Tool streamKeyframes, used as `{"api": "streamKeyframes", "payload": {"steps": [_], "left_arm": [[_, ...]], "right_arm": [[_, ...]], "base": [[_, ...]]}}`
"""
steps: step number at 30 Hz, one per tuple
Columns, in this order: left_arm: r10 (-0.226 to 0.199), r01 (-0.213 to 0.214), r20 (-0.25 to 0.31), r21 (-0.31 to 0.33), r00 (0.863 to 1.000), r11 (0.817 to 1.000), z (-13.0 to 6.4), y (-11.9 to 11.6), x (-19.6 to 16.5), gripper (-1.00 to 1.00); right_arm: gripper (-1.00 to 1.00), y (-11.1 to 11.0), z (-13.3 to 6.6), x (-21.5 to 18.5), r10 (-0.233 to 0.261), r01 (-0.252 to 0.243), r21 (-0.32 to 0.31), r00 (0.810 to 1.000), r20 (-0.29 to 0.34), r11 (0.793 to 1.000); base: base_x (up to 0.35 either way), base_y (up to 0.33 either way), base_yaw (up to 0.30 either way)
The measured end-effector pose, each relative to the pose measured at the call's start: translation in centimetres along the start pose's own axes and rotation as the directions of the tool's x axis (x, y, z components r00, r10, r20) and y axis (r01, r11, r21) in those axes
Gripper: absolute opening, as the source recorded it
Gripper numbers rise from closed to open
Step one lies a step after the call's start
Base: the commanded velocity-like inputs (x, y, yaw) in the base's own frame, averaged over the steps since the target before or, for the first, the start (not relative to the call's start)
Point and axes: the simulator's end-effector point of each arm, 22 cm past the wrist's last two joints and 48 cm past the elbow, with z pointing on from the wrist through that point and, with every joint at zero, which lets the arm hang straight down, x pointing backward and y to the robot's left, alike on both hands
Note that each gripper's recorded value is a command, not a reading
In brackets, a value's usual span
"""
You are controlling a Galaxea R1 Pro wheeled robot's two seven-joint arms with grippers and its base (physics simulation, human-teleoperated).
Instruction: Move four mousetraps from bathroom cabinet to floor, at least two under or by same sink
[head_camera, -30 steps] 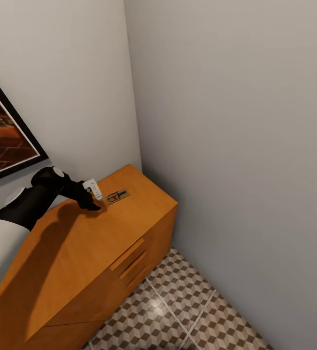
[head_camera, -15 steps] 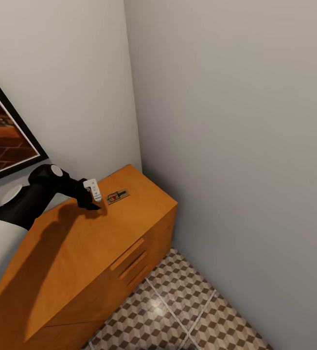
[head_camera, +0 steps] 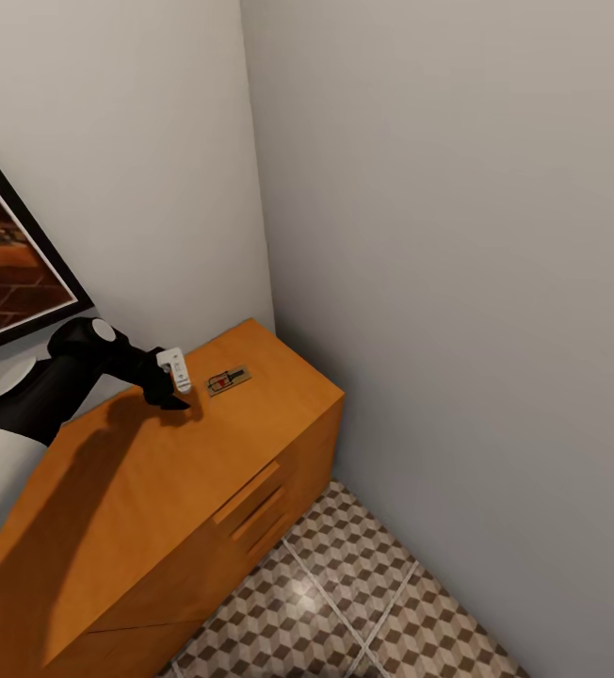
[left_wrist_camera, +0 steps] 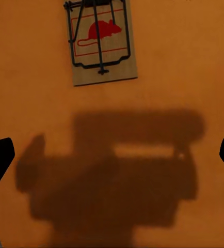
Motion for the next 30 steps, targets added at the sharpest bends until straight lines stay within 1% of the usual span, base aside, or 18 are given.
{"api": "streamKeyframes", "payload": {"steps": [30], "left_arm": [[0.000,0.000,-0.001,0.003,1.000,1.000,0.05,-0.08,-0.01,1.00]], "right_arm": [[1.00,-0.07,0.00,0.00,0.000,0.000,0.002,1.000,0.000,1.000]], "base": [[0.000,0.000,0.000]]}}
